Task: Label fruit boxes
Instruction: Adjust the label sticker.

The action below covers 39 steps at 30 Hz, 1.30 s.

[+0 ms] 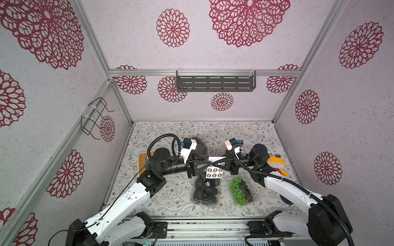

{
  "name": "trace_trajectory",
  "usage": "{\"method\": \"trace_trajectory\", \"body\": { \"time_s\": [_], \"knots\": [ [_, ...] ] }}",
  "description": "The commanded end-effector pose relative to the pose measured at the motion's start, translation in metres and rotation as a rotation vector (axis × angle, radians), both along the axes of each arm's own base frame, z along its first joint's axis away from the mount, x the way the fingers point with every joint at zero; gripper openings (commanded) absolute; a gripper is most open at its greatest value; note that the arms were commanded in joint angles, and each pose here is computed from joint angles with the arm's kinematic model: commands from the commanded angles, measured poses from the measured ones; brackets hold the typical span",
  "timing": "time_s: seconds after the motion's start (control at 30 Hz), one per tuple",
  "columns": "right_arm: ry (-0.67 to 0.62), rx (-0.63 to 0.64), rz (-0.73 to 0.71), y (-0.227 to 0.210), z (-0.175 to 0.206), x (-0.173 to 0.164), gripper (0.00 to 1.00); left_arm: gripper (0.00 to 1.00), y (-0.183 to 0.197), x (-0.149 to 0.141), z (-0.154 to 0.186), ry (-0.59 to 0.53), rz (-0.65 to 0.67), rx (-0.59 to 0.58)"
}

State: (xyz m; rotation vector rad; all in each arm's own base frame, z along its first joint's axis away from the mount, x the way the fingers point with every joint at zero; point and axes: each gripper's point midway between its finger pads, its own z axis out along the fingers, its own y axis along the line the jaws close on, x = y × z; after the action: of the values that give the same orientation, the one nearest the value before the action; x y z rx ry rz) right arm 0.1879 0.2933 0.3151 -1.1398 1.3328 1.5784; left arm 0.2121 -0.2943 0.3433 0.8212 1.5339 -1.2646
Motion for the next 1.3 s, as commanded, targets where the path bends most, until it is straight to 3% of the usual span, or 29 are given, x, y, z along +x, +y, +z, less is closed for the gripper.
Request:
{"method": "trace_trajectory", "body": {
  "time_s": [0.0, 0.13, 0.27, 0.5, 0.7, 0.8, 1.27],
  "knots": [
    [-0.079, 0.027, 0.002, 0.0, 0.014, -0.003, 0.0, 0.37, -0.002, 0.01, -0.011, 0.037, 0.02, 0.053],
    [-0.071, 0.017, 0.004, 0.001, 0.012, -0.001, 0.0, 0.25, -0.006, 0.01, -0.011, 0.049, -0.003, 0.052],
    [-0.068, 0.013, 0.002, 0.002, 0.011, 0.0, 0.0, 0.21, -0.009, 0.01, -0.013, 0.055, -0.019, 0.057],
    [-0.065, -0.004, 0.007, 0.005, 0.008, 0.0, 0.0, 0.0, -0.014, 0.01, -0.016, 0.078, -0.048, 0.062],
    [-0.062, -0.011, -0.01, 0.006, 0.006, 0.004, 0.01, 0.0, -0.015, 0.009, -0.019, 0.09, -0.058, 0.063],
    [-0.062, -0.01, -0.026, 0.007, 0.007, 0.007, 0.12, 0.0, -0.016, 0.009, -0.019, 0.098, -0.063, 0.059],
    [-0.061, -0.033, -0.04, 0.011, 0.003, 0.01, 0.24, 0.0, -0.016, 0.007, -0.014, 0.106, -0.065, 0.026]
  ]
}}
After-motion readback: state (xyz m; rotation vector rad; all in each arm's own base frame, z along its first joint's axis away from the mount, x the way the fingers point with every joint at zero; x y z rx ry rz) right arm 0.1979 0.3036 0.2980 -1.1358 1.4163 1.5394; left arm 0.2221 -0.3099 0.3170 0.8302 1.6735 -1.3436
